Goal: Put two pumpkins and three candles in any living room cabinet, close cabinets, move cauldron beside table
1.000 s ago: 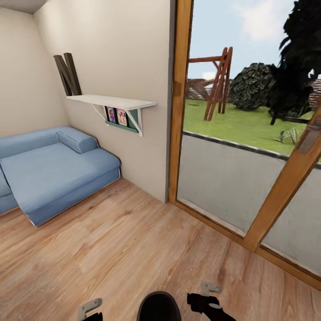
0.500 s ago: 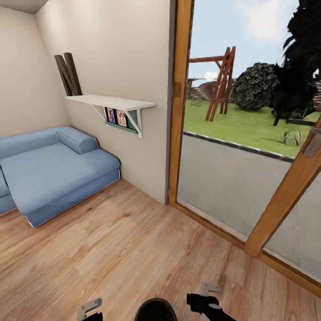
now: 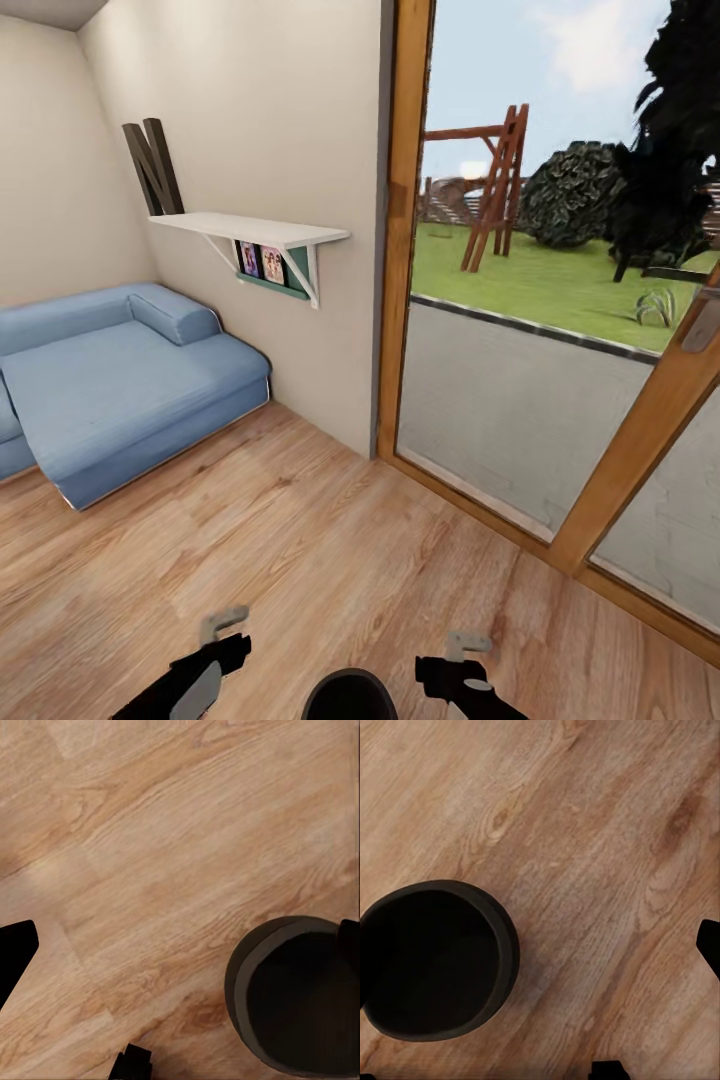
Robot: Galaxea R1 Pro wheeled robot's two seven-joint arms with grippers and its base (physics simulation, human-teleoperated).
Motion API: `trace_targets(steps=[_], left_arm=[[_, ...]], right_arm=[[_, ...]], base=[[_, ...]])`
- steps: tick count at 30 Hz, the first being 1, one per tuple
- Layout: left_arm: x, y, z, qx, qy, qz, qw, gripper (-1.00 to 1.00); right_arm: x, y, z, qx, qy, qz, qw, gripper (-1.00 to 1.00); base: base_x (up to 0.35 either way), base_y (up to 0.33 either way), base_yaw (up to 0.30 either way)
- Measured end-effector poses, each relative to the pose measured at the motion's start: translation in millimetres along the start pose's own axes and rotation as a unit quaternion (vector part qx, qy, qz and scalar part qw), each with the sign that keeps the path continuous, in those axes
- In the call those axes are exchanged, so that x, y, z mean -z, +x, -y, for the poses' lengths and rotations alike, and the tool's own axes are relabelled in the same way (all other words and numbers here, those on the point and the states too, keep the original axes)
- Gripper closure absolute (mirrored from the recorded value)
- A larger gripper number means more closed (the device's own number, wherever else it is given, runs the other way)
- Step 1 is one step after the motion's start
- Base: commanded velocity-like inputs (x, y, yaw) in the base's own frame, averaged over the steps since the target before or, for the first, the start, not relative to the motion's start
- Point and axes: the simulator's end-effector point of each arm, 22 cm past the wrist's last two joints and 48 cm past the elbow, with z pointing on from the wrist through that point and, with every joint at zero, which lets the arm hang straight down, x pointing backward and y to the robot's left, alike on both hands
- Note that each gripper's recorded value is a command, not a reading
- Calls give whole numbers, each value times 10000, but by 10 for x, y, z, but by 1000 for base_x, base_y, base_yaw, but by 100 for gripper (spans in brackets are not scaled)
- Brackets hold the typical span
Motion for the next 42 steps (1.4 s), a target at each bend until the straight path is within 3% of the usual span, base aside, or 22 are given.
trace_targets(steps=[4,5,7,10,31,42], left_arm=[[8,-142,89,76,55,256,9996,-100],[17,-218,110,137,65,464,9988,-100],[29,-259,149,180,85,606,9980,-100],[46,-276,227,203,130,707,9972,-100],[-103,-158,454,194,268,696,9970,-100],[-210,-50,617,21,397,676,9969,-100]], right_arm=[[0,-3,-7,6,-7,-4,10000,-100],[1,-5,-7,5,-4,0,10000,-100],[0,-1,-4,7,-1,-10,10000,-100],[-1,9,9,3,12,-34,10000,-100],[-182,62,-7,18,-10,2,10000,-100],[-312,117,-30,29,-31,-5,10000,-100]], base=[[0,0,0],[0,0,0],[0,0,0],[0,0,0],[0,0,0],[0,0,0]])
